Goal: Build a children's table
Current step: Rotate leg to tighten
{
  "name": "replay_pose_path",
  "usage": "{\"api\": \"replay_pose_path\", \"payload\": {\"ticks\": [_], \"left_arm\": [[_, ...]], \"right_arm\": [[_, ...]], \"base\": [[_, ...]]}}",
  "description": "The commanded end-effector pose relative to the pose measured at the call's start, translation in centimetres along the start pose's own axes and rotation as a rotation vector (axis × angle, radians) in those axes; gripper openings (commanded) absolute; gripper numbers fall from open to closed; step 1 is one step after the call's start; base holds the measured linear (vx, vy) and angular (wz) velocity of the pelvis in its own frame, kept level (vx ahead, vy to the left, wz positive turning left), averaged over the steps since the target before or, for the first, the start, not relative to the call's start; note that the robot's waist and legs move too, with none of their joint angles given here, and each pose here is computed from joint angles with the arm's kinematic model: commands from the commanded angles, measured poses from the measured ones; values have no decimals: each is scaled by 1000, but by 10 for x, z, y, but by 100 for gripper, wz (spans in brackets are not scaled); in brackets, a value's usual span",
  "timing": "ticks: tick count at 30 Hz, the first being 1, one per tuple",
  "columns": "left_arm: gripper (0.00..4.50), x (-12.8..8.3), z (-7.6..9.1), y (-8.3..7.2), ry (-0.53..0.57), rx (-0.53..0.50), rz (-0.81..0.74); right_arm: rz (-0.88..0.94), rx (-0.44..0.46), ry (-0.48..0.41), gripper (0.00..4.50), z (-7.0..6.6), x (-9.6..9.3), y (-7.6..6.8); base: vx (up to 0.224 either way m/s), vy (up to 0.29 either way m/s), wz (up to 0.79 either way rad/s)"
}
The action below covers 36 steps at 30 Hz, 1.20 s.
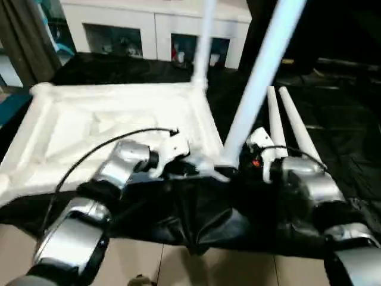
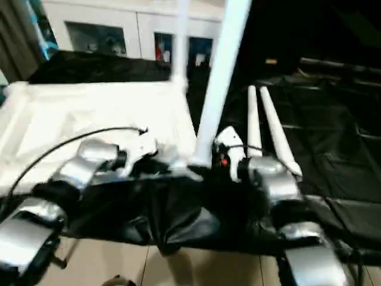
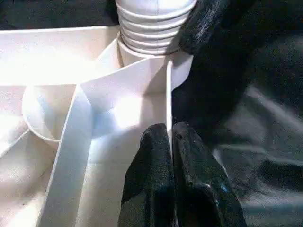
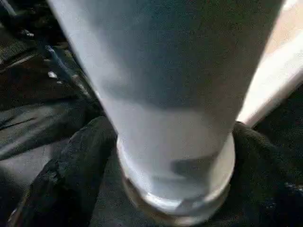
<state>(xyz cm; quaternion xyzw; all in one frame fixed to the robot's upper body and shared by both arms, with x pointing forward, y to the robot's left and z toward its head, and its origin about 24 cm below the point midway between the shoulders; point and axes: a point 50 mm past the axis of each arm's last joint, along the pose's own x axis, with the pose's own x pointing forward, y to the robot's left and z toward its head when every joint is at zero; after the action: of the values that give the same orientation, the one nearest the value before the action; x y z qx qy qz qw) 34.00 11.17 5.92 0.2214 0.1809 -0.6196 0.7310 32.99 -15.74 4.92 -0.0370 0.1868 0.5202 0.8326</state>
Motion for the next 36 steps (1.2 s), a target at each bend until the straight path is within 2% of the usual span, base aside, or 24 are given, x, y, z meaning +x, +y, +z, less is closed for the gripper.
{"api": "replay_pose_path", "payload": {"ticks": [1,5,7,9,13,17,21,24,27,30,31,36], "left_arm": [[0,6,1,-8,-26,15,-68],[0,3,-1,-10,-26,15,-82],[0,2,-1,-10,-26,15,-83],[0,2,-2,-11,-26,15,-84],[0,1,-1,-11,-32,11,-75],[0,1,-1,-9,-38,2,-45],[0,5,1,0,-30,-33,67],[0,10,8,12,-43,-97,214],[0,24,24,23,-62,-167,363],[0,30,30,24,-73,-185,399],[0,37,35,23,-82,-196,413],[0,51,46,17,-108,-197,381]], "right_arm": [[56,-26,6,377,5,0,3],[85,-25,21,377,5,-1,5],[99,-16,22,344,5,0,7],[112,-17,29,341,4,1,8],[126,-12,34,301,1,3,11],[99,16,24,284,-4,5,12],[-78,56,6,278,-12,13,5],[-270,151,-11,277,-22,24,1],[-505,295,-46,277,-28,43,-1],[-546,315,-51,277,-27,50,0],[-570,325,-56,277,-25,58,3],[-557,325,-79,277,-17,74,9]], "base": [[0,0,0],[0,0,0],[0,0,0],[0,0,0],[0,0,0],[0,0,0],[0,0,0],[-17,1,-1],[0,0,0],[0,0,0],[0,0,0],[0,0,0]]}}
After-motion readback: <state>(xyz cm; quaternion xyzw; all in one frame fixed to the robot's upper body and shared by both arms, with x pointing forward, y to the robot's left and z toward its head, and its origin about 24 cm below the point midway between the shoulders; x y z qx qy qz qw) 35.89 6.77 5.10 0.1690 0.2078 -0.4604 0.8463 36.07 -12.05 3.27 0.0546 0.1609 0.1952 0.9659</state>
